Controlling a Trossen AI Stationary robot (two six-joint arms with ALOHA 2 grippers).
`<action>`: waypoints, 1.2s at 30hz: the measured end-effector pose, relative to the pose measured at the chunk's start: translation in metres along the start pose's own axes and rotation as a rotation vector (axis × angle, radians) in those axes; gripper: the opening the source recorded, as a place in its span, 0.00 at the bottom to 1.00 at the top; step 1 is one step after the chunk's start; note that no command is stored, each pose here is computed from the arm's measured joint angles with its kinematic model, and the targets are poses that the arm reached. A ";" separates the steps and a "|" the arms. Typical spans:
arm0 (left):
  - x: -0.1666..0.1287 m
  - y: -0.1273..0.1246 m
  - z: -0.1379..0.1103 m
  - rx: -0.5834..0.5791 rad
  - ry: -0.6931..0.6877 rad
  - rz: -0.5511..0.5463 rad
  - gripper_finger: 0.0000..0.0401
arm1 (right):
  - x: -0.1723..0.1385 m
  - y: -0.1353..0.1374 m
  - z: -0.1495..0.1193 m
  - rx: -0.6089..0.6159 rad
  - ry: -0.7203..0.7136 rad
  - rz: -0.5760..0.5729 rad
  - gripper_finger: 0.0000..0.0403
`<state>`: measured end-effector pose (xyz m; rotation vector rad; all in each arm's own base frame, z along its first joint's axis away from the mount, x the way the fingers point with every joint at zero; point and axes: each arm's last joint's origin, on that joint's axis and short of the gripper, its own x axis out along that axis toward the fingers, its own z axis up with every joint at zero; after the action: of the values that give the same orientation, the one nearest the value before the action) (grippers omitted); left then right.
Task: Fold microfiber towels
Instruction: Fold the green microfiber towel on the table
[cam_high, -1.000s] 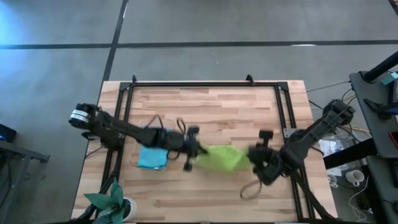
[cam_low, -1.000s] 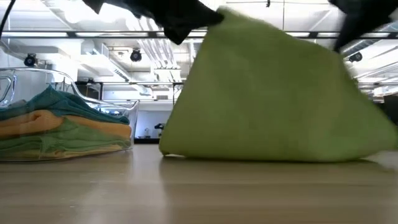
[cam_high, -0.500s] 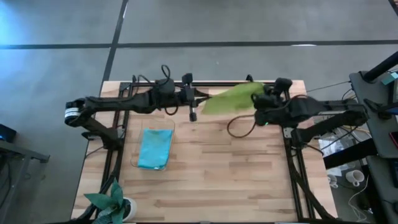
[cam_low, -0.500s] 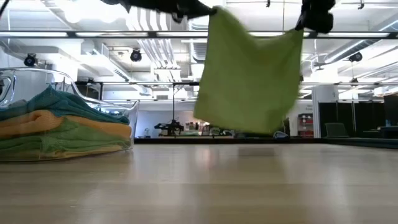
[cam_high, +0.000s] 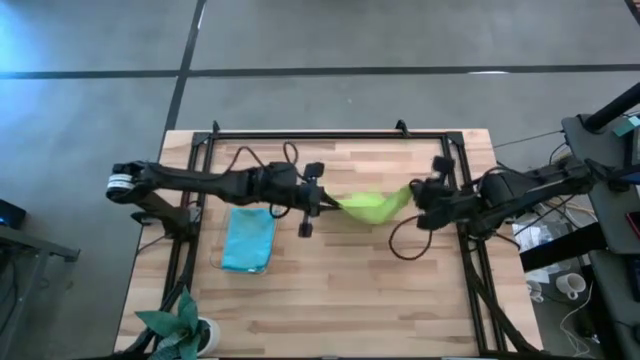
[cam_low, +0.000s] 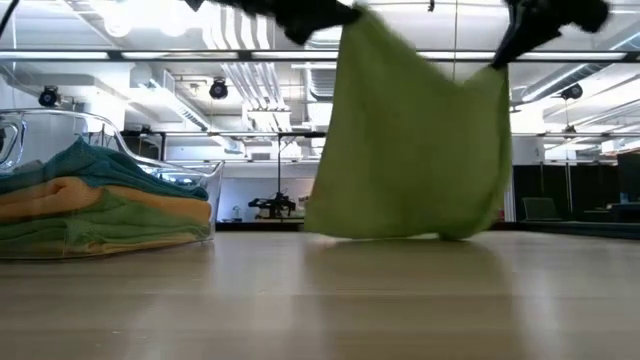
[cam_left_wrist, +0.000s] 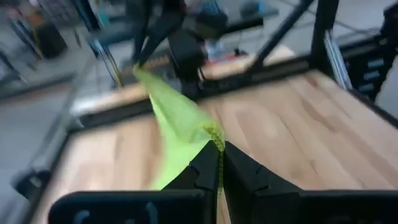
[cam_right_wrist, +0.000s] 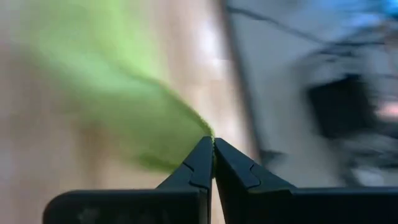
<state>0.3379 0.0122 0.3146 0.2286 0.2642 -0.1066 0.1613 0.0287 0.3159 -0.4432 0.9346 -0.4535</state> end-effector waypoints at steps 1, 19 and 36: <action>-0.004 0.001 0.006 0.017 -0.019 0.028 0.00 | -0.003 -0.003 0.001 0.020 -0.014 -0.073 0.02; -0.037 0.023 0.042 0.039 -0.149 0.346 0.00 | -0.041 -0.022 0.034 0.061 -0.257 0.272 0.02; -0.041 0.021 0.045 0.044 -0.161 0.305 0.00 | -0.049 -0.024 0.034 0.156 -0.234 0.364 0.02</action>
<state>0.3129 0.0252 0.3723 0.2995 0.0646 0.1705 0.1603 0.0418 0.3786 -0.1730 0.7265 -0.1369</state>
